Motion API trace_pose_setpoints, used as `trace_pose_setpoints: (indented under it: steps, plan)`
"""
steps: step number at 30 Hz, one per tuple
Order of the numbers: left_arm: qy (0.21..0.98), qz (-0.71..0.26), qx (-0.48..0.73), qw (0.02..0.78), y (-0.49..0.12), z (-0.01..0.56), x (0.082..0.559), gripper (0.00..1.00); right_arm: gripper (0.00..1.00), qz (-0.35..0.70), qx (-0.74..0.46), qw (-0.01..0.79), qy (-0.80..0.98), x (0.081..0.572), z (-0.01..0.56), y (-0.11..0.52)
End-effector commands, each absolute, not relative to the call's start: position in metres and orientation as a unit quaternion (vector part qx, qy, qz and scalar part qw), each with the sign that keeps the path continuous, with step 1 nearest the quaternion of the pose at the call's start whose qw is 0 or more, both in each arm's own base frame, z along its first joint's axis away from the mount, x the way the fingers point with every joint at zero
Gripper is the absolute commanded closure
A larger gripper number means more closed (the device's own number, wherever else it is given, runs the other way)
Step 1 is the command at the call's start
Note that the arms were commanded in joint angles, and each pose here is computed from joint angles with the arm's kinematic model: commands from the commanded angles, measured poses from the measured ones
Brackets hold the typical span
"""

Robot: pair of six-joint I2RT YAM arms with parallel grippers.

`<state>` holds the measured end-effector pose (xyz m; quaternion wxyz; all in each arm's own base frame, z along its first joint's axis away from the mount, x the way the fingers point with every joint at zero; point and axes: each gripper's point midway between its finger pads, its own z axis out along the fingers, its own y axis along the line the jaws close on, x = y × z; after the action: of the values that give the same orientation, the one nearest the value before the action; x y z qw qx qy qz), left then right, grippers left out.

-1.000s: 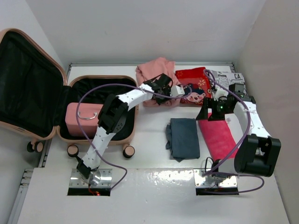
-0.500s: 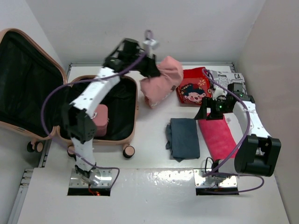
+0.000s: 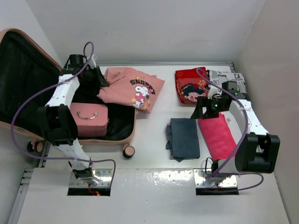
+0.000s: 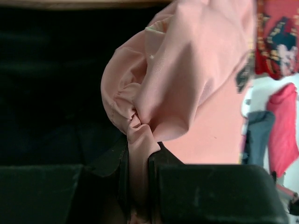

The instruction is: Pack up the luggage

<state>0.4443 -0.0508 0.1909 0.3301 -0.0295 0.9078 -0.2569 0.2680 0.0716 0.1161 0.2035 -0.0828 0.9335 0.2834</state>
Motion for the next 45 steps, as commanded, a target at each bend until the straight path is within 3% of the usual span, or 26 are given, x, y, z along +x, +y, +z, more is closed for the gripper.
trace_pose_setpoints:
  steps: [1,8,16,25,34,39,40,41,44,45]
  plan:
    - [0.906,-0.184,-0.063,0.376,-0.002,0.203,0.441,1.00,0.18,0.286,-0.103,0.232,0.924,0.283,0.131,0.079]
    - [0.916,-0.009,-0.058,0.396,0.061,0.203,0.434,1.00,0.18,0.283,-0.107,0.229,0.925,0.284,0.131,0.080]
    - [0.914,0.164,-0.076,0.362,0.133,0.191,0.427,1.00,0.18,0.285,-0.110,0.229,0.924,0.286,0.131,0.084]
    - [0.914,0.258,-0.059,0.306,0.168,0.137,0.426,1.00,0.18,0.281,-0.119,0.227,0.925,0.286,0.131,0.087]
    - [0.945,0.252,0.053,0.203,0.155,0.063,0.410,1.00,0.18,0.273,-0.126,0.227,0.926,0.286,0.134,0.086]
    - [0.943,0.240,0.105,0.205,0.143,0.071,0.394,0.99,0.18,0.266,-0.134,0.227,0.927,0.280,0.131,0.083]
    - [0.941,0.230,0.101,0.228,0.143,0.081,0.398,0.68,0.18,0.266,-0.134,0.227,0.927,0.280,0.131,0.083]
    - [0.939,0.214,0.100,0.250,0.140,0.089,0.400,0.52,0.18,0.269,-0.135,0.227,0.926,0.279,0.131,0.084]
    - [0.913,0.154,0.121,0.358,0.117,0.148,0.415,0.09,0.18,0.270,-0.134,0.223,0.927,0.277,0.131,0.085]
    - [0.902,0.119,0.144,0.389,0.100,0.162,0.419,0.05,0.18,0.270,-0.135,0.224,0.927,0.277,0.131,0.085]
